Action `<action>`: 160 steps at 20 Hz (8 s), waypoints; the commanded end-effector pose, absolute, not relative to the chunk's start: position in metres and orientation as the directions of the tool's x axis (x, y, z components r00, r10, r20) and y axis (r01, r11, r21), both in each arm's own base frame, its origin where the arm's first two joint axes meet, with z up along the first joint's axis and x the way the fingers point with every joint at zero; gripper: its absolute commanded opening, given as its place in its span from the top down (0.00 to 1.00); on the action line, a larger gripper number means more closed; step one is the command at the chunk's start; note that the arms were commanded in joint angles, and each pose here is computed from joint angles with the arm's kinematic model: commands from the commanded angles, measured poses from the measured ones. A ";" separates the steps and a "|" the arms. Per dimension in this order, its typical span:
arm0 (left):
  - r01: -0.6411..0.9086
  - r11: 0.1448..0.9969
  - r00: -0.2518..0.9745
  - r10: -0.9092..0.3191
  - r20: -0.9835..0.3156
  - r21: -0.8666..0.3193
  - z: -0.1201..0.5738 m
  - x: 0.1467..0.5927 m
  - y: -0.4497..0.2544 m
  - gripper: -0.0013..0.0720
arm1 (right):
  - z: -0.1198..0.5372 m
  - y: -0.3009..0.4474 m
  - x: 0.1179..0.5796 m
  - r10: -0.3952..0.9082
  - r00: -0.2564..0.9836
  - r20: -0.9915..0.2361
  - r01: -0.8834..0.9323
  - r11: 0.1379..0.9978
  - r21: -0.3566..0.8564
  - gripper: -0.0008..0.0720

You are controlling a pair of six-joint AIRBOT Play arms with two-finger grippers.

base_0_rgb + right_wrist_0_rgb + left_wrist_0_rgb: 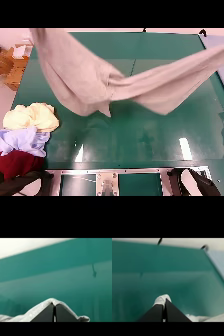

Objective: Fold the shirts.

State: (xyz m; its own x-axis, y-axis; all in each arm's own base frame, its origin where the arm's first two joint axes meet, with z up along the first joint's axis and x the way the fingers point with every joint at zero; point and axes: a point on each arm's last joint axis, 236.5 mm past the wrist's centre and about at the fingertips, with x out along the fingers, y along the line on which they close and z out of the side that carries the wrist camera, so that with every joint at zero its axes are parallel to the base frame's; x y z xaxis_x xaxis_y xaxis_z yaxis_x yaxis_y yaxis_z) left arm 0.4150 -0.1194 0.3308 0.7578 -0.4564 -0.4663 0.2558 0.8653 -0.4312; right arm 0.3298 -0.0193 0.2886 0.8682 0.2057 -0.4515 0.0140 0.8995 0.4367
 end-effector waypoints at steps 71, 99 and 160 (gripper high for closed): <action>0.338 0.886 0.813 -0.445 -0.375 -0.319 0.316 0.445 -0.101 0.95 | 0.295 -0.039 0.394 0.316 0.904 -0.288 -0.055 0.754 0.655 0.97; -0.132 0.773 -0.059 -0.632 -0.773 -0.621 -0.076 0.409 -0.047 0.01 | -0.046 -0.100 0.285 0.396 0.441 -0.806 0.628 0.505 0.592 0.59; 0.409 0.843 0.783 -0.521 -0.339 -0.350 0.357 0.360 -0.102 0.95 | 0.341 -0.069 0.384 0.220 0.954 -0.204 -0.073 0.829 0.555 0.97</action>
State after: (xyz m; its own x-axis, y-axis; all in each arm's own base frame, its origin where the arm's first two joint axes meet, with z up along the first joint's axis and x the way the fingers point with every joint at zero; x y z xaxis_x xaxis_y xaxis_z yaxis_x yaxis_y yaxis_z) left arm 0.3115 -0.1070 0.4294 0.8322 -0.5127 -0.2110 0.4637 0.8523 -0.2420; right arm 0.3523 -0.0590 0.4105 0.9787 0.1803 -0.0978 -0.1154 0.8782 0.4641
